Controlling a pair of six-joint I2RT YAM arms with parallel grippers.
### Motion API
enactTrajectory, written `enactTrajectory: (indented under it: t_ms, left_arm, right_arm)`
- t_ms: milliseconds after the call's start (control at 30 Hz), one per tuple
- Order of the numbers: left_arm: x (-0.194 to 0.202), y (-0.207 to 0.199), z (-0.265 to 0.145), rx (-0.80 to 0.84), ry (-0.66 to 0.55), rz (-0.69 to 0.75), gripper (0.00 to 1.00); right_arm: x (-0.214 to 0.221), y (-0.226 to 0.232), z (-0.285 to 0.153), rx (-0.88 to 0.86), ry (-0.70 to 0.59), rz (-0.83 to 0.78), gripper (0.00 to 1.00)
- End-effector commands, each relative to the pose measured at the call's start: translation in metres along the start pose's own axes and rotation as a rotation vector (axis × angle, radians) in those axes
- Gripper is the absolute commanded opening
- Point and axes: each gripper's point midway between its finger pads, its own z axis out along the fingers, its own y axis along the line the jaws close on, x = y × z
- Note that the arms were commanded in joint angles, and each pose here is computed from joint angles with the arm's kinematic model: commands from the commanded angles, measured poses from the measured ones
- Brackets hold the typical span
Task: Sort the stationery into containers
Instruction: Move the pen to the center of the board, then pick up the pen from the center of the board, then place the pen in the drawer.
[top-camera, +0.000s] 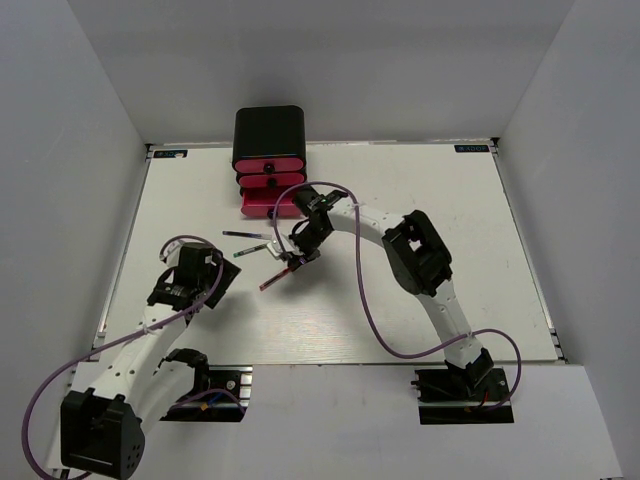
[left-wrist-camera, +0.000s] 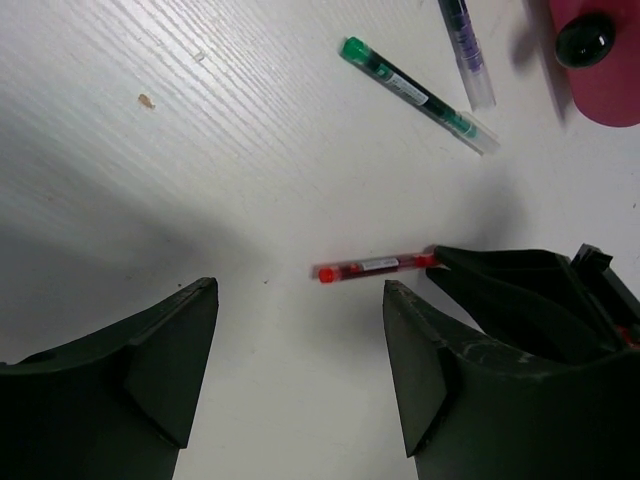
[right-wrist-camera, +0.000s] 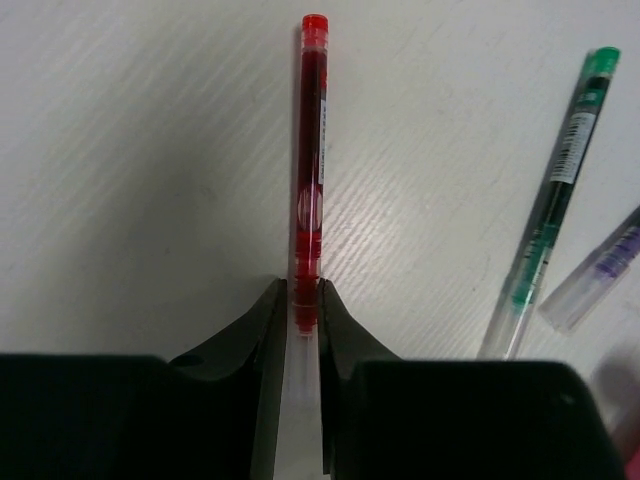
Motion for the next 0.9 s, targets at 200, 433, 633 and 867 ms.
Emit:
enactTrajectory:
  t_ms: [200, 433, 633, 867]
  left_arm:
    - [-0.008, -0.020, 0.021, 0.061, -0.032, -0.009, 0.77]
    - [-0.031, -0.042, 0.032, 0.051, -0.075, 0.170, 0.77]
    - [-0.041, -0.054, 0.042, 0.033, -0.081, 0.290, 0.76]
    - [-0.034, -0.051, 0.050, 0.007, -0.035, 0.308, 0.76]
  right_arm:
    - [-0.027, 0.009, -0.051, 0.061, -0.037, 0.149, 0.00]
    - [-0.038, -0.066, -0.128, 0.502, -0.044, 0.151, 0.00]
    - [-0.023, -0.112, -0.166, 0.657, -0.004, 0.155, 0.00]
    - [-0.012, -0.168, -0.167, 0.730, 0.022, 0.091, 0.00]
